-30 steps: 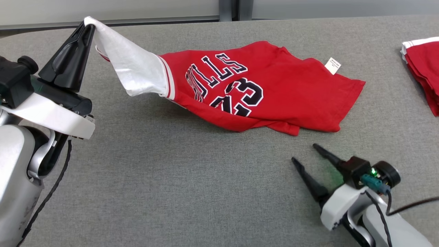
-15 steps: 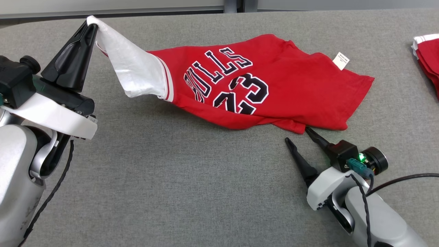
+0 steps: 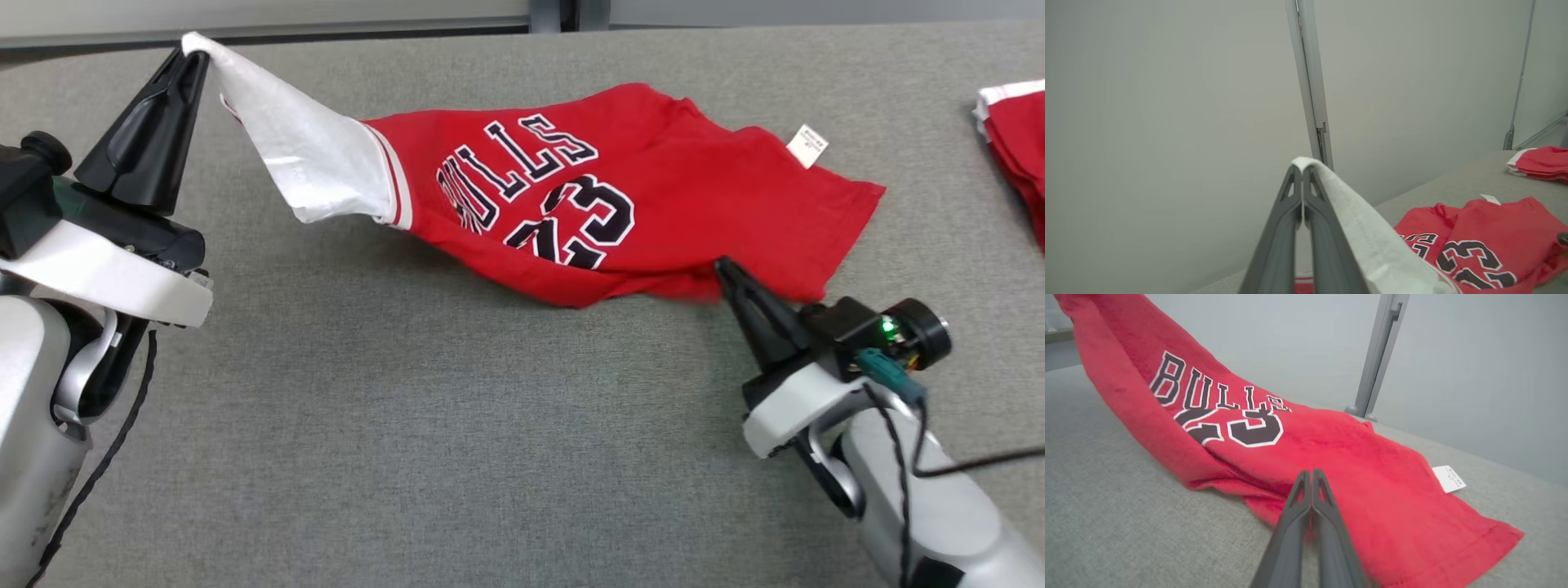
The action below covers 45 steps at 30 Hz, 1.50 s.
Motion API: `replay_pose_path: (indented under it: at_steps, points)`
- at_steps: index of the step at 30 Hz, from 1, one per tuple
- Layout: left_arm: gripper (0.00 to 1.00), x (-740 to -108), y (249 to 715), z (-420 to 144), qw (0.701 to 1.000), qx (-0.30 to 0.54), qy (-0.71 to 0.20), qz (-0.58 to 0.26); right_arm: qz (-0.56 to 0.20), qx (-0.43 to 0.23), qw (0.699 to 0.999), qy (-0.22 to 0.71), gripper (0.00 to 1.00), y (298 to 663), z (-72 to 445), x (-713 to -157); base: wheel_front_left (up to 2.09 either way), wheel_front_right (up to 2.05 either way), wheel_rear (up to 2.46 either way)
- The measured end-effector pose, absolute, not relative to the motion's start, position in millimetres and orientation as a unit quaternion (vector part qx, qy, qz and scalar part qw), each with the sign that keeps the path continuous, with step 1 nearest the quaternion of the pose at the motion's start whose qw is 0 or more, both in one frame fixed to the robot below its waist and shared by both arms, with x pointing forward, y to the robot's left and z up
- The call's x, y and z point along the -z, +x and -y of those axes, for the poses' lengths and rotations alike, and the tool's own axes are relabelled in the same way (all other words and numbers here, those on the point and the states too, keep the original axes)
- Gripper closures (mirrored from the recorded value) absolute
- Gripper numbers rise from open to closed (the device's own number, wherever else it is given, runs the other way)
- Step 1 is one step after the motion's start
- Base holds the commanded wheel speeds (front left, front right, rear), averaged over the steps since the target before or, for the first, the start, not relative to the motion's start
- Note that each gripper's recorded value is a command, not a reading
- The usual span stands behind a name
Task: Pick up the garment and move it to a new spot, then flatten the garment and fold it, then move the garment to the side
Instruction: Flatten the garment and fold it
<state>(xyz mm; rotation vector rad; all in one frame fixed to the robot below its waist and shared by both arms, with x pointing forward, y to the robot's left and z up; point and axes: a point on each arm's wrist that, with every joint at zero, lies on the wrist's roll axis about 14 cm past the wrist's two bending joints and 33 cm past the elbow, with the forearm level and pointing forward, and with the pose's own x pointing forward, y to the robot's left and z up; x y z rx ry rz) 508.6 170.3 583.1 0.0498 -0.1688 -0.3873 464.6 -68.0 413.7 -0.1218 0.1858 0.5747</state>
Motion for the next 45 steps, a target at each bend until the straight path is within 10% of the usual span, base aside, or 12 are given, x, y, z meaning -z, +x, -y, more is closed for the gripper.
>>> replay_pose_path:
  at_steps: [13, 16, 26, 41, 44, 45]
  points:
    - [1.0, -672, 499, -157, 0.962, 0.214, 0.036, 0.168, 0.029, -0.257, 0.963, -0.072, 1.0, 464, 114, -546, 0.0, 0.0, 0.0]
    - [1.0, -662, 501, -154, 0.964, 0.217, 0.038, 0.148, -0.025, -0.301, 0.952, -0.045, 0.0, 443, 91, -530, 0.0, 0.0, 0.0]
    - [1.0, -623, 513, -161, 0.972, 0.207, 0.023, 0.105, -0.197, -0.348, 0.916, -0.024, 0.0, 385, 51, -404, 0.0, 0.0, 0.0]
    - [1.0, -602, 517, -167, 0.976, 0.203, 0.019, 0.083, -0.172, -0.298, 0.938, -0.05, 0.0, 431, 47, -367, 0.0, 0.0, 0.0]
    - [1.0, -599, 517, -169, 0.976, 0.2, 0.019, 0.079, -0.169, -0.299, 0.938, -0.052, 0.23, 436, 41, -366, 0.0, 0.0, 0.0]
    - [1.0, -599, 517, -169, 0.977, 0.199, 0.019, 0.078, -0.169, -0.3, 0.937, -0.054, 0.45, 437, 41, -366, 0.0, 0.0, 0.0]
